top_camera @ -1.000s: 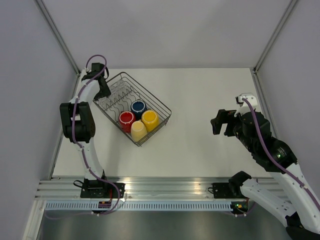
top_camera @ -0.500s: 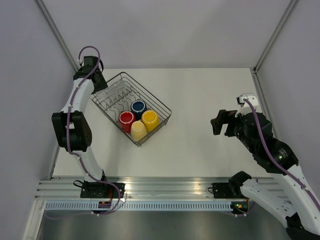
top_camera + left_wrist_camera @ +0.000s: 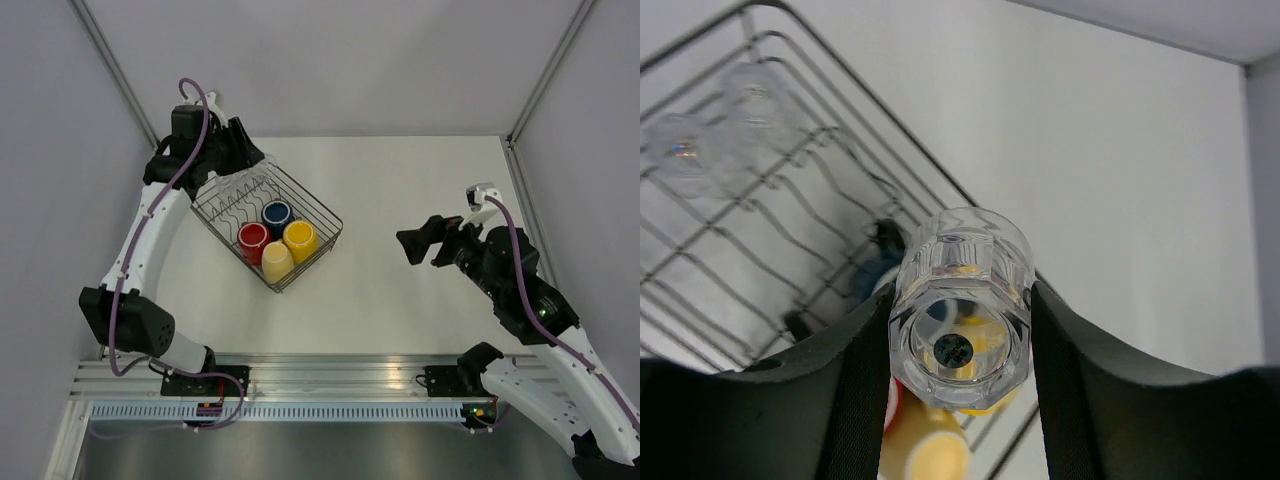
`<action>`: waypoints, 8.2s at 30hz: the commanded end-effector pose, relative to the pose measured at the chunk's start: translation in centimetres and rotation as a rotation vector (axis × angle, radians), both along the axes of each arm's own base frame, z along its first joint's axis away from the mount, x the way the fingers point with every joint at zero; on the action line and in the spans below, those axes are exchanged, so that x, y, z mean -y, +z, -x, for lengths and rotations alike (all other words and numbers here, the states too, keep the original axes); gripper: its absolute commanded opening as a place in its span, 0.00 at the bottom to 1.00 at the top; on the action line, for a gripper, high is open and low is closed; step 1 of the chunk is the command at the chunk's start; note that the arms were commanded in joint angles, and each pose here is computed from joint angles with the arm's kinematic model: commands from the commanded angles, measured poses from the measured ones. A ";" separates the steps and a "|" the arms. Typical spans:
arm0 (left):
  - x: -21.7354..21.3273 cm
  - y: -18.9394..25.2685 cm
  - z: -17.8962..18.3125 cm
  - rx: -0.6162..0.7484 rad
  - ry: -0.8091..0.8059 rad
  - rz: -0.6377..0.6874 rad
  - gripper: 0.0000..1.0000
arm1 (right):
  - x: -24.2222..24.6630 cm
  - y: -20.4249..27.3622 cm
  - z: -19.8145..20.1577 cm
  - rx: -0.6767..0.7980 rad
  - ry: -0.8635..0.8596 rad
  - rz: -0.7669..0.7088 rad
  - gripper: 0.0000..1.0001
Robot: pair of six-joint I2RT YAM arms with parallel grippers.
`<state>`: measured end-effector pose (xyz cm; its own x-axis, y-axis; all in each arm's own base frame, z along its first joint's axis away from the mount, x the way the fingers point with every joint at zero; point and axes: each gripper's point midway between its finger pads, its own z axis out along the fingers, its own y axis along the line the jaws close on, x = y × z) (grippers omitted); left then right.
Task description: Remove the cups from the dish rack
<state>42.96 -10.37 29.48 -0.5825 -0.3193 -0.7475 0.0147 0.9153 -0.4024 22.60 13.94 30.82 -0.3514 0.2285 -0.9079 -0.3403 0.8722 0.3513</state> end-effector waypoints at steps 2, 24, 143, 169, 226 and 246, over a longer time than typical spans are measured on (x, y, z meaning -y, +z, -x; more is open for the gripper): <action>7.9 5.6 5.1 0.129 -0.335 0.263 0.02 | -5.2 1.6 0.1 0.022 0.205 -0.205 0.98; 19.3 9.3 20.1 0.090 -0.874 0.909 0.02 | -12.5 6.4 3.7 0.161 0.724 -0.472 0.68; -9.9 -6.9 -4.5 0.049 0.364 -0.278 1.00 | -1.3 0.1 -4.1 -0.026 0.092 -0.013 0.98; -11.0 -17.7 -11.9 -0.156 0.105 -0.393 0.89 | -2.0 -0.5 -3.9 -0.017 0.153 0.015 0.98; 6.5 8.3 -0.2 0.244 -0.435 0.394 0.02 | -7.1 1.7 -2.5 0.038 0.395 -0.276 0.98; 20.3 6.0 13.5 0.090 -0.699 1.046 0.02 | -10.9 2.8 -0.1 0.175 0.708 -0.493 0.89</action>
